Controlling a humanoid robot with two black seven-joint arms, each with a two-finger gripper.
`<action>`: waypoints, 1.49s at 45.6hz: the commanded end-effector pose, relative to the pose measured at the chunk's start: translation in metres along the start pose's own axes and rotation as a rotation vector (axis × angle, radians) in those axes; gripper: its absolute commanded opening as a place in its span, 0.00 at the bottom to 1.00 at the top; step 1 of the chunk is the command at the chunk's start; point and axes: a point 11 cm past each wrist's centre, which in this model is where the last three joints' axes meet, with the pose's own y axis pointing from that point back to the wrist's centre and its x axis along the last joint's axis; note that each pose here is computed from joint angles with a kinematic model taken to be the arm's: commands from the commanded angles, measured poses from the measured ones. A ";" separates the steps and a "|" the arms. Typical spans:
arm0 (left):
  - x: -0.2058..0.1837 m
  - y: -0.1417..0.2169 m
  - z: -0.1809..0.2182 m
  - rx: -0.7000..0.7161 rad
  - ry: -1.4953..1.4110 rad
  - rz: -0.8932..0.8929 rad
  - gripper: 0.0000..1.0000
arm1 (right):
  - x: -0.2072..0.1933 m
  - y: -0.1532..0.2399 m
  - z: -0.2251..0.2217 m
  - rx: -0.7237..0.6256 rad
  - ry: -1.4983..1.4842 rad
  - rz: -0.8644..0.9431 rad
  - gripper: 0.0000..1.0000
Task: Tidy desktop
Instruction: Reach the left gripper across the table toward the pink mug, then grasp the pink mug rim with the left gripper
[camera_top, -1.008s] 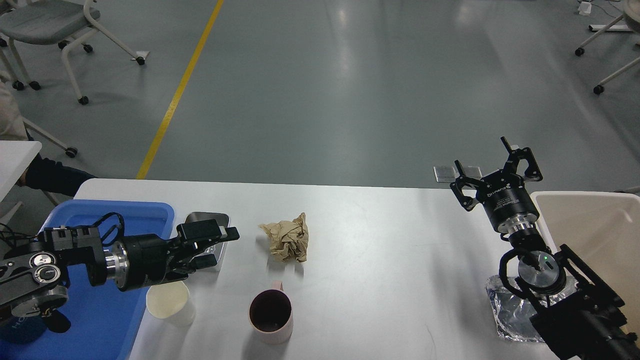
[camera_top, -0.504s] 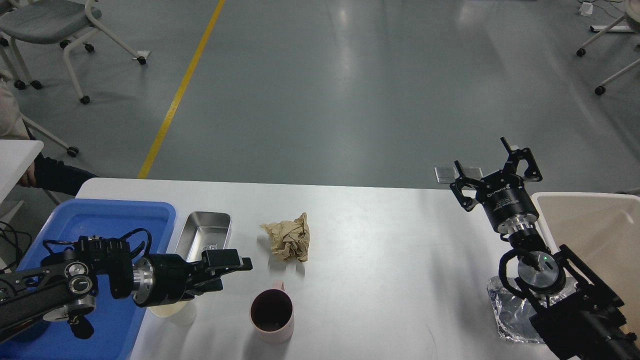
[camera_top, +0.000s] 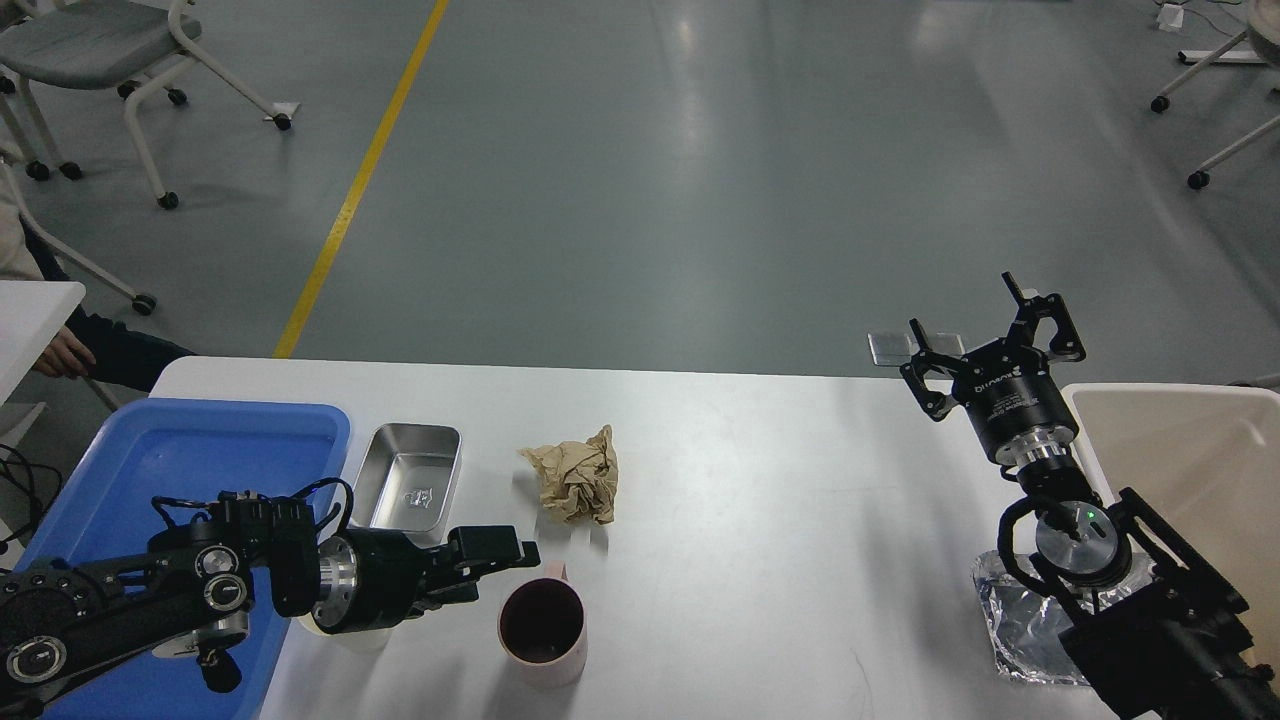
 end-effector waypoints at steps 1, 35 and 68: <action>0.000 -0.002 -0.002 0.019 -0.025 -0.006 0.92 | 0.001 0.000 0.000 0.000 0.001 0.002 1.00; -0.028 -0.022 -0.017 0.081 -0.174 -0.086 0.62 | 0.000 -0.001 -0.003 0.001 0.007 0.000 1.00; -0.029 -0.020 -0.018 0.095 -0.193 -0.113 0.00 | 0.001 -0.001 -0.004 0.003 0.009 0.002 1.00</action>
